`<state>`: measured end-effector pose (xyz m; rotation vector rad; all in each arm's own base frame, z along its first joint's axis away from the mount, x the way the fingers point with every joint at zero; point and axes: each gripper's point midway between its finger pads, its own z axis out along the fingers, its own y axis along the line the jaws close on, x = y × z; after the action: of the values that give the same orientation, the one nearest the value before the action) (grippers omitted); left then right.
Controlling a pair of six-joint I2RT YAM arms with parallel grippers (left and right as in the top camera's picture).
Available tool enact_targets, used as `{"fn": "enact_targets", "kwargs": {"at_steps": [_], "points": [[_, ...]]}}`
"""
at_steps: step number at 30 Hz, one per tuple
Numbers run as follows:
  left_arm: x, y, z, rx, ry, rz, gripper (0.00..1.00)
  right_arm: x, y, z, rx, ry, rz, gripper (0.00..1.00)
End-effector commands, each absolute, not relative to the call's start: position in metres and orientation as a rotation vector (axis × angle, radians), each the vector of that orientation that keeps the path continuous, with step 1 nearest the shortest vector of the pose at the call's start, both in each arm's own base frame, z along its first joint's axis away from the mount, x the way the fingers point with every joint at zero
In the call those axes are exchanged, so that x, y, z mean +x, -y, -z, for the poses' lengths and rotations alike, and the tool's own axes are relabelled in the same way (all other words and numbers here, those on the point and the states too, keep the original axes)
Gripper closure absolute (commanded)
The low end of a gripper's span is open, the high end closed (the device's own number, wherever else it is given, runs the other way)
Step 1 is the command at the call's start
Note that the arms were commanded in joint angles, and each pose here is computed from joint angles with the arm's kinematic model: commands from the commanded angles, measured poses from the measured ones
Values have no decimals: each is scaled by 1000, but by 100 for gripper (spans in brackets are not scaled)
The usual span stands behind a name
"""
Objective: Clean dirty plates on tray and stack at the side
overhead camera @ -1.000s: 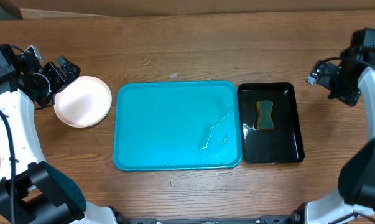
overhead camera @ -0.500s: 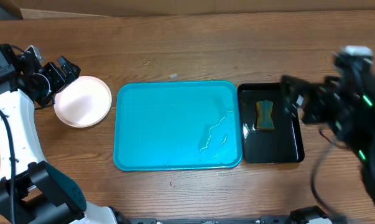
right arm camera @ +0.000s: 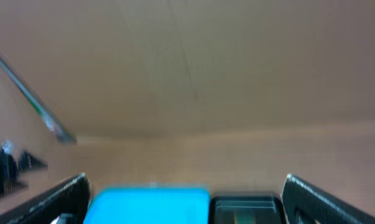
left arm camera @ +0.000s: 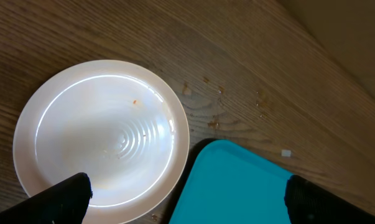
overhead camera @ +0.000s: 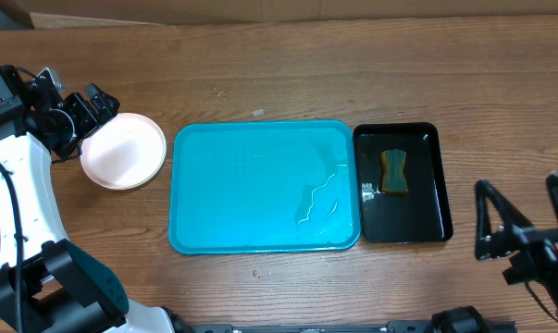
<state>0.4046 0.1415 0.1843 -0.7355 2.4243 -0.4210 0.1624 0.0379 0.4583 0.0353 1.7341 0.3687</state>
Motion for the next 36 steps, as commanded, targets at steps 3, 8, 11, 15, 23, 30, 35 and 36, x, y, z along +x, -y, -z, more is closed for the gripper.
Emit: {"fn": "enact_targets", "kwargs": {"at_steps": [3,8,11,15,23,30,35,36], "points": [[407,-141,-189,-705,-2421,409,0,171,-39,-472,-129,-1460,-229,0],[407,-141,-189,-705,-2421,409,0,188,-34,-448,-130,-1172,-140,0],[407,-141,-189,-705,-2421,409,0,194,-34,-420,-131,-1090,-130,0],[407,-141,-189,-705,-2421,409,0,202,-36,-368,-139,-1068,-133,0],[407,-141,-189,-705,-2421,409,0,227,-38,-269,-143,-1208,-136,0],[407,-140,-189,-704,-2421,409,0,241,-33,-214,-120,-1408,-115,0],[407,-140,-189,-704,-2421,409,0,245,-28,-170,-103,-1590,-92,0],[407,-141,-189,-705,-2421,409,0,245,-29,-170,-103,-1592,-94,0]]}}
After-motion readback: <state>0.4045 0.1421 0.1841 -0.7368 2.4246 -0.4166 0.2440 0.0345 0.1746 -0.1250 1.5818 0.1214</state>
